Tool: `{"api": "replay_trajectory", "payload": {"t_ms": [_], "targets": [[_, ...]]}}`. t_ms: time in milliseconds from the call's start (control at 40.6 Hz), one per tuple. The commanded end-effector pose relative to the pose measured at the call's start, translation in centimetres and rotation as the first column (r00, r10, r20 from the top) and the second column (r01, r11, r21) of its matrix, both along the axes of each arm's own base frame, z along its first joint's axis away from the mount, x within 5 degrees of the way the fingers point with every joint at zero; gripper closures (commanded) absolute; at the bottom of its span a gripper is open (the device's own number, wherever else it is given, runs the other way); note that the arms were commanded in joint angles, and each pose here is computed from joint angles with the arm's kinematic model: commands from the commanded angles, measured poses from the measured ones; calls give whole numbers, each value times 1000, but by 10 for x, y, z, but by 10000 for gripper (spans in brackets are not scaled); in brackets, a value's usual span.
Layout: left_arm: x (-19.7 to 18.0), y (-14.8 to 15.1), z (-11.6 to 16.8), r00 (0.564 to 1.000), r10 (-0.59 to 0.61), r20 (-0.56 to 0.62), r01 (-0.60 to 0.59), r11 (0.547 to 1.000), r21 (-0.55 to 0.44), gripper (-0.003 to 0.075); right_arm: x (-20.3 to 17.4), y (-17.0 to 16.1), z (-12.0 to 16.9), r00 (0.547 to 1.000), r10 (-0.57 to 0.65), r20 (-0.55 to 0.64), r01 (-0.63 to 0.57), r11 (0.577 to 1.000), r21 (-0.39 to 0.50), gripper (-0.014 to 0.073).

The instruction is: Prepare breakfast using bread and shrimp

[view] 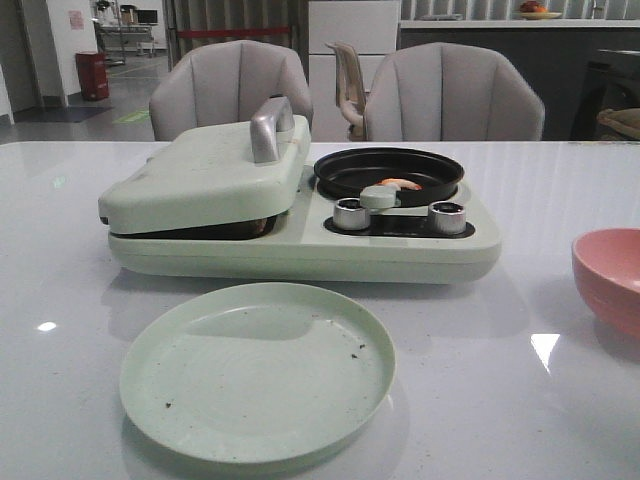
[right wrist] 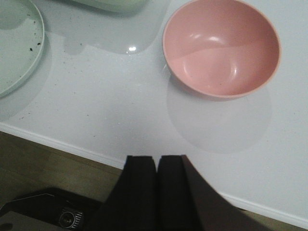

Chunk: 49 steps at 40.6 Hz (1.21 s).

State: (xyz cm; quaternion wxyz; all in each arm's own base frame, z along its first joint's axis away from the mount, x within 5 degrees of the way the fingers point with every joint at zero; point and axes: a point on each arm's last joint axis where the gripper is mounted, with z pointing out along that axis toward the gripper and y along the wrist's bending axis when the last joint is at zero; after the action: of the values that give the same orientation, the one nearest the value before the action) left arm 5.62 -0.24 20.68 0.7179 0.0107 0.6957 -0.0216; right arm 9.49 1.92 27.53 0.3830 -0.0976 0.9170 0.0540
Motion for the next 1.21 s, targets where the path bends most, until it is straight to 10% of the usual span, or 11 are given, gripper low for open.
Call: {"api": "replay_trajectory", "payload": {"t_ms": [0, 370, 1183], "targets": [[-1, -1, 1, 997, -13, 81, 13, 1000, -8, 609, -4, -5, 9, 982, -39, 187, 38, 999, 8, 552], [-1, -1, 1, 997, -13, 81, 13, 1000, -8, 610, -41, -19, -53, 676, -207, 707, 176, 977, 118, 552], [-1, -1, 1, 997, -13, 79, 13, 1000, -8, 610, -41, -20, -61, 547, -233, 804, 164, 972, 170, 552]]}}
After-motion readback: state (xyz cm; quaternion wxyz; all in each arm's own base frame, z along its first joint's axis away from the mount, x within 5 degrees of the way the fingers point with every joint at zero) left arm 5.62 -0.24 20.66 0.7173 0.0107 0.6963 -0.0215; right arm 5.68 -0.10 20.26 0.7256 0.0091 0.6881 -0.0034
